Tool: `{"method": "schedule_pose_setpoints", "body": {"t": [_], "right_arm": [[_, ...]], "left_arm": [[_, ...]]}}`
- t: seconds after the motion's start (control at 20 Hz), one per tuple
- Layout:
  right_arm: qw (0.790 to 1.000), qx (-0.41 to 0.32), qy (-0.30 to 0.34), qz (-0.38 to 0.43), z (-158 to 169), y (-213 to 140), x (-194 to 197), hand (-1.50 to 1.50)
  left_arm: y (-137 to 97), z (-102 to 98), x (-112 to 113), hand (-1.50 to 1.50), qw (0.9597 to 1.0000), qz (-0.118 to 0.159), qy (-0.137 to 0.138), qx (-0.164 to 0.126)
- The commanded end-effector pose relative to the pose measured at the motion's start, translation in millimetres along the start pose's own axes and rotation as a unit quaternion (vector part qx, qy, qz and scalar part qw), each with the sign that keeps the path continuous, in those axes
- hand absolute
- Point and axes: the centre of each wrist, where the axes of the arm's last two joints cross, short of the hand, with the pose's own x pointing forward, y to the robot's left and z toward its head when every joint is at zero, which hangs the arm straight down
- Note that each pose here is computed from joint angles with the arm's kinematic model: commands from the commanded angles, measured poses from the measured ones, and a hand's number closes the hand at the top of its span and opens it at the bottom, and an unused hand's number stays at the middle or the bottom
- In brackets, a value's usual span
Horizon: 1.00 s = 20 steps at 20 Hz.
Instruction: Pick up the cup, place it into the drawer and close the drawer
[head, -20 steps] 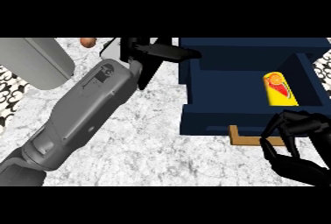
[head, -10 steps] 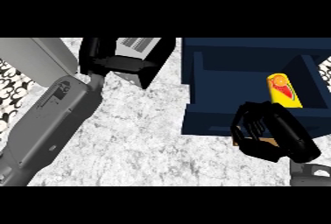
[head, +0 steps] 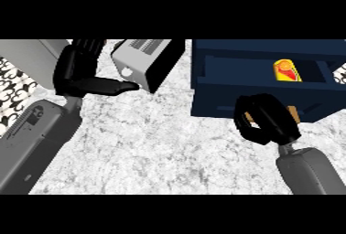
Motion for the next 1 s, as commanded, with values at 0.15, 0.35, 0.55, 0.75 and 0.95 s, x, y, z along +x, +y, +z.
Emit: {"method": "schedule_pose_setpoints", "body": {"t": [0.15,0.35,0.55,0.75,0.95], "right_arm": [[0.998,0.051,0.031,-0.007,-49.7,45.5,-27.8,1.50],[0.998,0.055,0.027,-0.027,-78.3,36.0,-42.3,1.50],[0.996,0.072,0.049,-0.037,-76.0,34.7,-77.8,1.50],[0.994,0.068,0.064,-0.048,-99.6,9.3,-80.2,1.50],[0.993,0.068,0.085,-0.051,-93.5,1.4,-95.5,1.50]], "left_arm": [[33.3,31.0,3.0,-1.50,0.9999,0.000,0.012,-0.003],[66.4,51.2,-4.5,-1.50,1.0000,-0.003,-0.001,0.007],[70.4,46.8,2.2,-1.50,0.9999,-0.013,-0.001,0.003],[69.9,47.5,-4.8,-1.50,0.9999,0.006,-0.005,0.009],[66.8,39.2,5.1,-1.50,0.9998,0.010,-0.001,-0.017]]}}
